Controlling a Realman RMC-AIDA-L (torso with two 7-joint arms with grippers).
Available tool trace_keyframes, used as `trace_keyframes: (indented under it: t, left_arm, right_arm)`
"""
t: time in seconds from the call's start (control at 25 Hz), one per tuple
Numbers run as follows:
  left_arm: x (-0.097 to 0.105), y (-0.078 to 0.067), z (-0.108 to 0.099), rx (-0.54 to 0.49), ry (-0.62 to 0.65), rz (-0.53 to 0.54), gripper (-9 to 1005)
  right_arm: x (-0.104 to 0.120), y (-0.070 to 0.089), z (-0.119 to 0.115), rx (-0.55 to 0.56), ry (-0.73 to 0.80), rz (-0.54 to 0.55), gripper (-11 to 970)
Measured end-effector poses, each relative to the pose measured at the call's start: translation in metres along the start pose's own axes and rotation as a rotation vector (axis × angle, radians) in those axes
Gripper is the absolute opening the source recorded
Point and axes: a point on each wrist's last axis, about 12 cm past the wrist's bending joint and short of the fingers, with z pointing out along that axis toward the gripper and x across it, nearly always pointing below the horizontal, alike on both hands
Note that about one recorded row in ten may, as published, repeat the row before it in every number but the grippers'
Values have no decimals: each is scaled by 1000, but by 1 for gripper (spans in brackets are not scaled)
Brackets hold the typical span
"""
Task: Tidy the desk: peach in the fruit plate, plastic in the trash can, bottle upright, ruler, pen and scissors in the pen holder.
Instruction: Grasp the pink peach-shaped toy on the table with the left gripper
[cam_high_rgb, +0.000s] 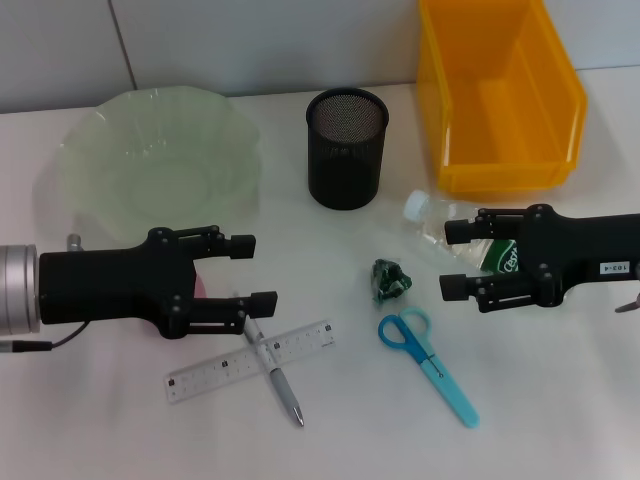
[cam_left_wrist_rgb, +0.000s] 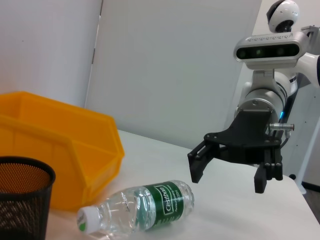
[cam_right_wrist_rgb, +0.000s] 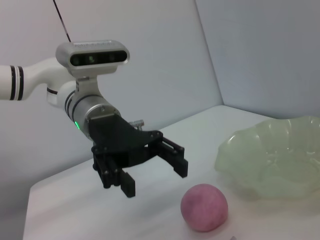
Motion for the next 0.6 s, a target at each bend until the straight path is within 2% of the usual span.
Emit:
trace_keyframes:
  t: [0.2,0.4,0.48,0.6]
  left_arm:
    - [-9,5,-8,-14,32,5,786]
    - [-23,12,-19,-47,131,-8,784]
    - [-35,18,-28,-99,228,-3,783]
    - [-39,20,-29,-118,271,0,782]
  right_arm:
    - [2,1,-1,3,0,6,826]
    - [3,1,-1,4,0,8,824]
    - [3,1,-1,4,0,8,823]
    - [3,1,-1,4,0,8,822]
